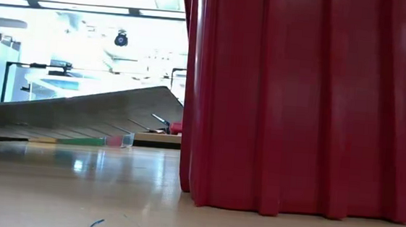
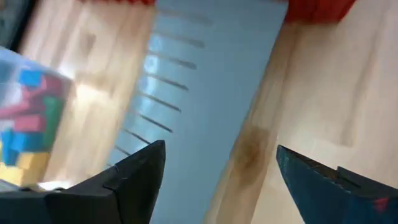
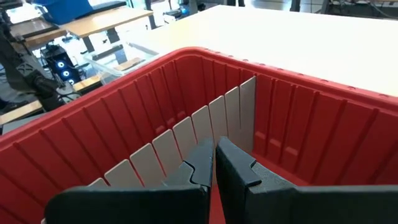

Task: Sort blocks
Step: Insert the bin divider into the red bin

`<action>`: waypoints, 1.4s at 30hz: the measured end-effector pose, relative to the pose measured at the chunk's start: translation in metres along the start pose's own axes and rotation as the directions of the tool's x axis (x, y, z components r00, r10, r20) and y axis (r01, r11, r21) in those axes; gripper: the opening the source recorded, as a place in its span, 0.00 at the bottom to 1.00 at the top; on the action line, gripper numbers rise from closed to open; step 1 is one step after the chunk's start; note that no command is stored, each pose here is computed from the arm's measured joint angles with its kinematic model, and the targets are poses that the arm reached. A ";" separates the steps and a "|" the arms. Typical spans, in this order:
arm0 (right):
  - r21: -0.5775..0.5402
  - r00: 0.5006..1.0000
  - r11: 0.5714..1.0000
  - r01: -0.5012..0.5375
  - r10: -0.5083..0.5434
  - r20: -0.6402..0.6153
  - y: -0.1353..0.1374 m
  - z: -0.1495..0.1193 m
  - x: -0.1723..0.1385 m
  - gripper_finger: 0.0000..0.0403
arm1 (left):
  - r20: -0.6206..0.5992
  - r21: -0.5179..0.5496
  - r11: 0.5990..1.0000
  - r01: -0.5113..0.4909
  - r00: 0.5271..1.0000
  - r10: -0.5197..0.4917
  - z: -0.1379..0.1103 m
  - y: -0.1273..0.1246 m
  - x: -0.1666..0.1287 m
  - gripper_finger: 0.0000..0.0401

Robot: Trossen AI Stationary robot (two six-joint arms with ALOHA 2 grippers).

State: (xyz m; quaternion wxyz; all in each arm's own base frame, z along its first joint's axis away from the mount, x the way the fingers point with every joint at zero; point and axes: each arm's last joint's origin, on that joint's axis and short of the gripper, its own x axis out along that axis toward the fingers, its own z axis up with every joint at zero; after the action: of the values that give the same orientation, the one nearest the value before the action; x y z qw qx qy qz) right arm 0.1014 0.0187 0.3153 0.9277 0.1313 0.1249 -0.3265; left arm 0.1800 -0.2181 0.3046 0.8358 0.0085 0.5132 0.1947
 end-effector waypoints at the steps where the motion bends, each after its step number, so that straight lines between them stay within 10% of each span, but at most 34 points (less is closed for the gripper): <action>1: 0.002 1.000 1.000 -0.001 0.001 0.000 0.000 0.000 0.000 0.00 | -0.013 0.024 1.000 -0.002 1.000 0.003 -0.003 -0.006 0.005 0.72; 6: 0.004 1.000 1.000 -0.007 0.007 -0.006 0.000 0.000 0.000 0.00 | -0.020 0.114 0.992 0.049 0.999 -0.047 -0.013 -0.038 0.030 0.75; 19: -0.003 1.000 1.000 -0.010 0.010 -0.009 0.000 -0.001 0.000 0.00 | -0.087 0.325 0.933 -0.153 0.978 0.191 -0.043 -0.071 0.098 0.77; 42: -0.006 1.000 1.000 -0.015 0.014 -0.013 0.001 -0.001 0.000 0.00 | -0.151 0.355 0.824 -0.442 0.842 0.518 -0.060 -0.024 0.186 0.77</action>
State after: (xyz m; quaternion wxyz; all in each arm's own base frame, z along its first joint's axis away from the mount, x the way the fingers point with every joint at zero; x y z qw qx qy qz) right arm 0.1017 0.0192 0.3148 0.9296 0.1314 0.1309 -0.3186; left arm 0.2098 -0.1890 0.1125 0.6787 0.2440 0.6155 0.3177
